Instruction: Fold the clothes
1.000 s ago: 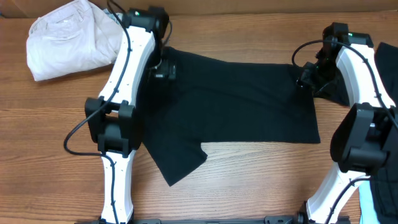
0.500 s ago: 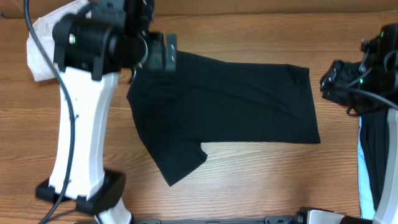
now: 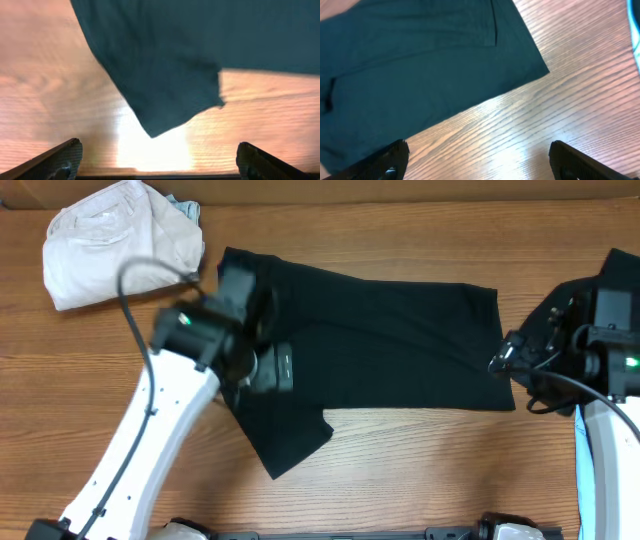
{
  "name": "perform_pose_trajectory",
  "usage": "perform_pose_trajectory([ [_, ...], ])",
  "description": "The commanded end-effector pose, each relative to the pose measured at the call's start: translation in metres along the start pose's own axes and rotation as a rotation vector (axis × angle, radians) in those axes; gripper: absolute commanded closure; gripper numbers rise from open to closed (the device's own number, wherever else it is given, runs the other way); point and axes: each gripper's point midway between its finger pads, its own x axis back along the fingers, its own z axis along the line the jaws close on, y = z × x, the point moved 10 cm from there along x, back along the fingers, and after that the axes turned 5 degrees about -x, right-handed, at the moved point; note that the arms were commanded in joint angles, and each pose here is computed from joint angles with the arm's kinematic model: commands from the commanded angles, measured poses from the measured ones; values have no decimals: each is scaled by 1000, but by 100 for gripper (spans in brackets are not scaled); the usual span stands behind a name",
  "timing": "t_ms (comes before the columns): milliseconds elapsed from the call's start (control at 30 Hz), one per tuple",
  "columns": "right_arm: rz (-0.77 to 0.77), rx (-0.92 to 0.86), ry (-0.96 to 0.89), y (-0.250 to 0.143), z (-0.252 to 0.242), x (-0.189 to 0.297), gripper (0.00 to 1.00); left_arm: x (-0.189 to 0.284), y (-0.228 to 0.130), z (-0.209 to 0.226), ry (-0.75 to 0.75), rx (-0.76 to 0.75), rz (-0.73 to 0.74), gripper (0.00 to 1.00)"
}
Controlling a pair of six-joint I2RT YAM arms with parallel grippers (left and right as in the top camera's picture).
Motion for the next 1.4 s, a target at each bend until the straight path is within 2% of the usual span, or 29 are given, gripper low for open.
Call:
perform_pose_trajectory([
  [0, 26, -26, -9, -4, -5, -17, 7, -52, -28, 2, 13, 93, 150, 0],
  [133, 34, -26, -14, -5, -6, -24, 7, -101, -48, 8, 29, 157, 200, 0],
  [300, 28, -26, -15, -4, -5, -24, 7, -138, -66, 17, 26, 168, 218, 3],
  [333, 26, -26, -14, -4, -5, -24, 7, -143, -71, 20, 32, 178, 226, 8],
  [400, 19, -25, -10, -3, -5, -24, 6, -156, -81, 24, 22, 207, 251, 27],
  [467, 12, -25, -6, -1, -4, -24, 5, -170, -92, 24, -39, 215, 283, 36],
  [600, 12, -43, -6, 0, -4, -26, 4, -186, -105, 28, -86, 218, 294, 39],
  [767, 12, -43, -6, 0, -4, -26, 4, -189, -103, 27, -103, 170, 267, 43],
  [833, 11, -43, -6, 0, -4, -26, 4, -190, -102, 27, -103, 153, 256, 54],
  [900, 8, -42, -4, 0, -3, -26, 4, -190, -102, 27, -107, 139, 253, 78],
  [1033, 2, -42, -1, 1, -3, -26, 4, -190, -102, 27, -108, 133, 255, 96],
  [1233, -1, -42, 2, 2, -3, -26, 5, -176, -89, 26, -132, 82, 257, 96],
  [1367, 7, -43, -3, 3, -2, -30, 10, -145, -56, 24, -134, 33, 197, 96],
])
